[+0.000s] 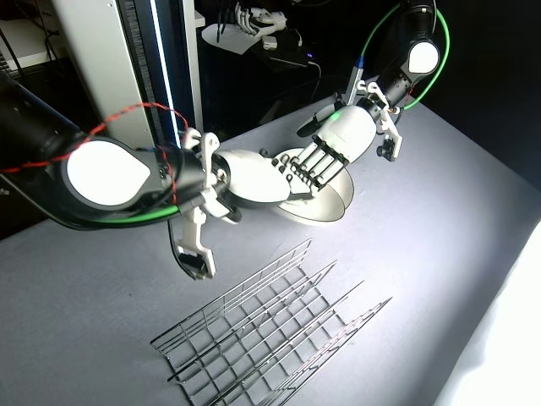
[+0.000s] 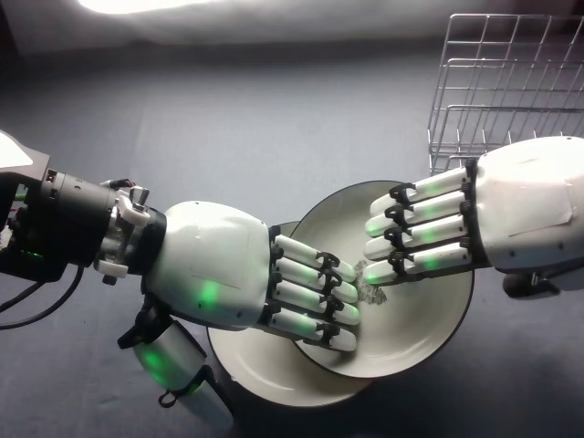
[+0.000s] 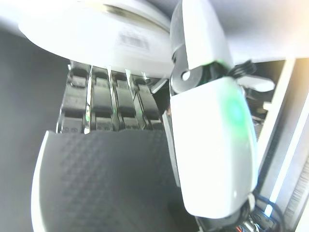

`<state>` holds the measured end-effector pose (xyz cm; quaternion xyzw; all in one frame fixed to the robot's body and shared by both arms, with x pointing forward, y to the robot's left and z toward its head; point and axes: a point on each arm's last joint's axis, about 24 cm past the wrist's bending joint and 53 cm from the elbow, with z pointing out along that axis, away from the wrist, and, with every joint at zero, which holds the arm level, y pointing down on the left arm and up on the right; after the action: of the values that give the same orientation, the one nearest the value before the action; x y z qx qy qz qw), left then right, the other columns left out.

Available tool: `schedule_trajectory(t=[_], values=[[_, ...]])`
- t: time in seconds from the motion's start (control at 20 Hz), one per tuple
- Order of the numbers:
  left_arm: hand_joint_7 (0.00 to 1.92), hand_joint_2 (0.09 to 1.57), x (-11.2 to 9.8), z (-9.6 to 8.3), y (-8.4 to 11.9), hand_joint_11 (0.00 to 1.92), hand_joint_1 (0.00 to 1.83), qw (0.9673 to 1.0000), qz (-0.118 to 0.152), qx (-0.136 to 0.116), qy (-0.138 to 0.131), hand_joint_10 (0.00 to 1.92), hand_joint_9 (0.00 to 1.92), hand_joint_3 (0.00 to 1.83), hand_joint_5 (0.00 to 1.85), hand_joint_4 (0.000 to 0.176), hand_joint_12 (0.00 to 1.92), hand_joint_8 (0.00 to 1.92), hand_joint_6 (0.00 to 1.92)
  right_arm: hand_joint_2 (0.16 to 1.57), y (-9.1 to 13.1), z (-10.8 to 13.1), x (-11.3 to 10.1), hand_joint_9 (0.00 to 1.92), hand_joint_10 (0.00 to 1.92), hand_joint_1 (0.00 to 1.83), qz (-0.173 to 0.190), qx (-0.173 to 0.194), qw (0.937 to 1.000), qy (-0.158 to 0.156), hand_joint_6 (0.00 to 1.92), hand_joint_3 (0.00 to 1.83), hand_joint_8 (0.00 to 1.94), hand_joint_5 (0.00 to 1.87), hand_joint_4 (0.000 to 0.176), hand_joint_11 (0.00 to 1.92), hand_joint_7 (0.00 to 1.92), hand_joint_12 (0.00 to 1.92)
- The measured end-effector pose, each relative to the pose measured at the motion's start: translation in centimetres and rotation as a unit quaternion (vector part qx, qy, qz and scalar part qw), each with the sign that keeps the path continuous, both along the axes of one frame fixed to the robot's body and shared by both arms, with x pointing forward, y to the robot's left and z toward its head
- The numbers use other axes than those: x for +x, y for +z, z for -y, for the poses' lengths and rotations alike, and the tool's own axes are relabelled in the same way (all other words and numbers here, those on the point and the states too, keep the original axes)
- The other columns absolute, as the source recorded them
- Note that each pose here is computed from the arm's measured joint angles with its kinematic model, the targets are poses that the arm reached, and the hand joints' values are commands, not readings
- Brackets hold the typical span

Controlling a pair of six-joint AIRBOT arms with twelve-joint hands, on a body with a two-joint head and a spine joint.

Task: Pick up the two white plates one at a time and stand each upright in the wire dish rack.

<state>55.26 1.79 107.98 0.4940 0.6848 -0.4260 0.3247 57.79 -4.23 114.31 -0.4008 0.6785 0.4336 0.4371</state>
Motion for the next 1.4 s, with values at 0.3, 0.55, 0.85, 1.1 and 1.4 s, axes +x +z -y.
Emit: schedule_trajectory(t=[0.3, 0.55, 0.85, 1.1, 1.4], values=[[0.0, 1.15, 0.1, 0.0, 0.0, 0.0, 0.0, 1.0, 0.0, 0.0, 0.001, 0.0, 0.0, 0.0, 0.0, 0.0, 0.0, 0.0, 0.0, 1.01, -0.8, -1.4, 0.7, 0.0, 0.0, 1.3, -0.003, 0.002, 1.0, 0.005, 0.0, 0.0, 0.0, 0.0, 0.0, 0.0, 0.0, 0.24], [0.0, 1.14, 0.2, -0.1, 0.0, 0.0, 0.0, 1.0, 0.0, 0.0, 0.002, 0.0, 0.0, 0.0, 0.0, 0.0, 0.0, 0.0, 0.0, 0.99, -1.4, -2.5, 1.4, 0.0, 0.0, 1.27, -0.004, 0.001, 1.0, 0.002, 0.0, 0.0, 0.0, 0.0, 0.0, 0.0, 0.0, 0.36], [0.0, 1.15, 0.3, -0.2, -0.1, 0.0, 0.0, 1.0, 0.0, 0.001, 0.003, 0.0, 0.0, 0.0, 0.0, 0.0, 0.0, 0.0, 0.0, 1.05, -1.5, -2.9, 2.3, 0.07, 0.02, 1.32, -0.003, 0.003, 1.0, -0.005, 0.02, 0.01, 0.01, 0.1, 0.0, 0.0, 0.05, 0.86], [0.0, 1.14, 0.4, -0.3, -0.1, 0.0, 0.0, 1.0, 0.0, 0.003, 0.004, 0.0, 0.0, 0.0, 0.0, 0.0, 0.0, 0.0, 0.0, 1.05, -1.1, -3.4, 2.3, 0.16, 0.03, 1.45, -0.005, 0.01, 0.9999, -0.004, 0.03, 0.0, 0.02, 0.2, 0.0, 0.0, 0.16, 0.96], [0.0, 1.14, 0.4, -0.4, -0.1, 0.0, 0.0, 1.0, 0.0, 0.003, 0.004, 0.0, 0.0, 0.0, 0.0, 0.0, 0.0, 0.0, 0.0, 1.09, -0.5, -3.7, 2.5, 0.77, 0.13, 1.76, -0.01, 0.022, 0.9997, -0.008, 0.06, 0.0, 0.03, 0.7, 0.0, 0.58, 0.72, 1.49]])
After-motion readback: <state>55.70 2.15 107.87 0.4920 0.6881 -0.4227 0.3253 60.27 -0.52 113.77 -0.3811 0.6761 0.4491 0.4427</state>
